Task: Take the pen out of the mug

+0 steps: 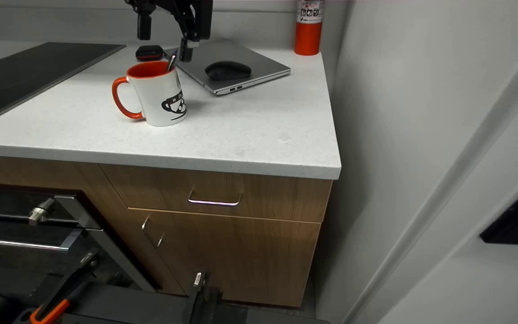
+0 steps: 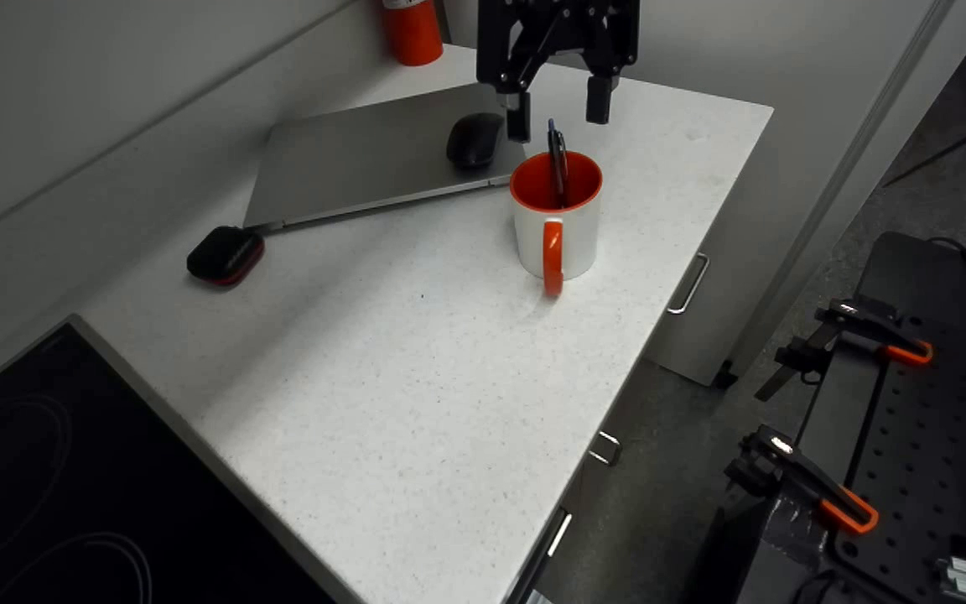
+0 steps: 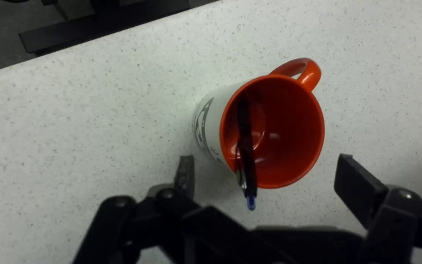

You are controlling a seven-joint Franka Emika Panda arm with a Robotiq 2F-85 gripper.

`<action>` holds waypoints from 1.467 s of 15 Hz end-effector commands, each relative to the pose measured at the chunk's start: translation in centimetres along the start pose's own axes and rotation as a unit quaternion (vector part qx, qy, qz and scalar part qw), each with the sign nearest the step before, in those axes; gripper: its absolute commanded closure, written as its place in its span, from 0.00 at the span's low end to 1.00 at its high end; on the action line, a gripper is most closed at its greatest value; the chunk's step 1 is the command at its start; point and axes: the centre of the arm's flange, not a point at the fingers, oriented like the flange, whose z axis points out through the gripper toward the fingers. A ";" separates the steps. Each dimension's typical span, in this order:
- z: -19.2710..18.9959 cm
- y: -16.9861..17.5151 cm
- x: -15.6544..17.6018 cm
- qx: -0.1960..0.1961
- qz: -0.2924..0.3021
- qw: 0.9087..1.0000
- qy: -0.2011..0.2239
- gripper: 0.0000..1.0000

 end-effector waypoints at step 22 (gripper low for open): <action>-8.2 1.0 -2.3 0.018 0.009 0.999 0.045 0.97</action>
